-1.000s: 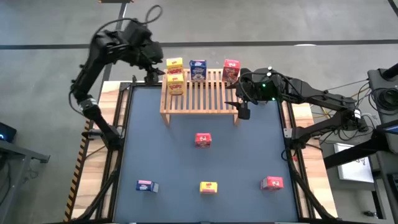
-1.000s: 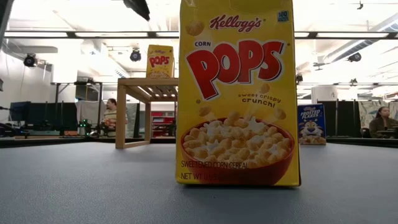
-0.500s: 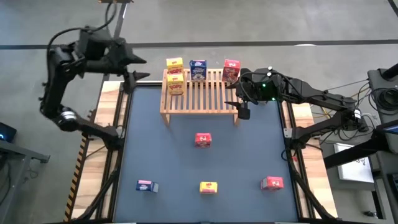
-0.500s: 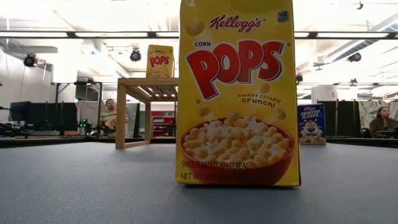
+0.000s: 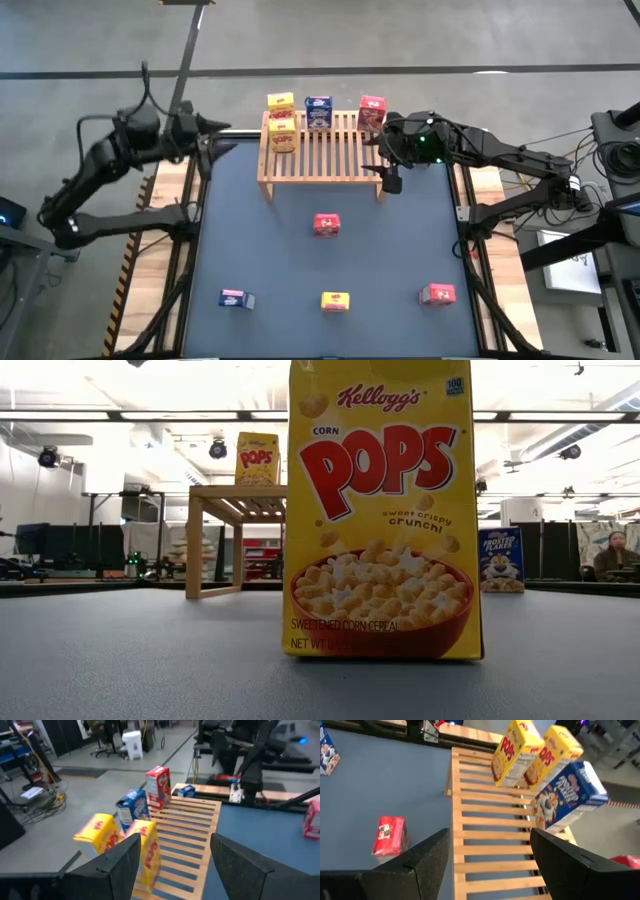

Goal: Stack cereal on shelf
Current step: Put the yellow cereal box on the shelf aligned with the other yellow cereal box

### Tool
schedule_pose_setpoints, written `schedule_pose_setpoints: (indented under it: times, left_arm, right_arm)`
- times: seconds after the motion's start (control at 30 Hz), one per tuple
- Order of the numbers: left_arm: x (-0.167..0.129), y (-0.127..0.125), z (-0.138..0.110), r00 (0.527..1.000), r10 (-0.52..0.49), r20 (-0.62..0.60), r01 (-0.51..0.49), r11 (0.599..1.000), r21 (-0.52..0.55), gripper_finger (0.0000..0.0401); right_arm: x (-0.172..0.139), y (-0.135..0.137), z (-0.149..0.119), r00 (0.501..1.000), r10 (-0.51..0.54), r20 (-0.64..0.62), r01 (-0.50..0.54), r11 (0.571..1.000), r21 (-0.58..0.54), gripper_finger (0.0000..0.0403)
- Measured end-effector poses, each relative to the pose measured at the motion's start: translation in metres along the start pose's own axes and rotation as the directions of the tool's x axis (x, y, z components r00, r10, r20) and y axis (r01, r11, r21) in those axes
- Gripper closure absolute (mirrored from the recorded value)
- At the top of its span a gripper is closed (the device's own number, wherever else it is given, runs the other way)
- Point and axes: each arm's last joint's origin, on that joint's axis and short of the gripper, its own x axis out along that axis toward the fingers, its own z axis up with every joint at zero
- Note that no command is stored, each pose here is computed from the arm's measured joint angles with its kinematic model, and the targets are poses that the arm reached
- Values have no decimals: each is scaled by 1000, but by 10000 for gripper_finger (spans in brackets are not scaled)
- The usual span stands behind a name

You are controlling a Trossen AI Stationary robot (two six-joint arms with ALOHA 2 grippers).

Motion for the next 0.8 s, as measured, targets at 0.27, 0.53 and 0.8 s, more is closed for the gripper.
schedule_pose_setpoints:
  times: [0.27,0.53,0.8]
  left_arm:
    - [3,-11,-59,983,-5,186,12,999,-32,178]
    - [28,-17,-108,976,-27,218,45,996,-78,178]
    - [41,-21,-134,974,-67,218,95,988,-122,178]
  right_arm:
    - [2,10,-5,998,41,-47,-43,998,-42,138]
    - [10,36,-12,996,66,-59,-69,996,-53,138]
    - [14,77,-30,998,62,-23,-63,997,-47,138]
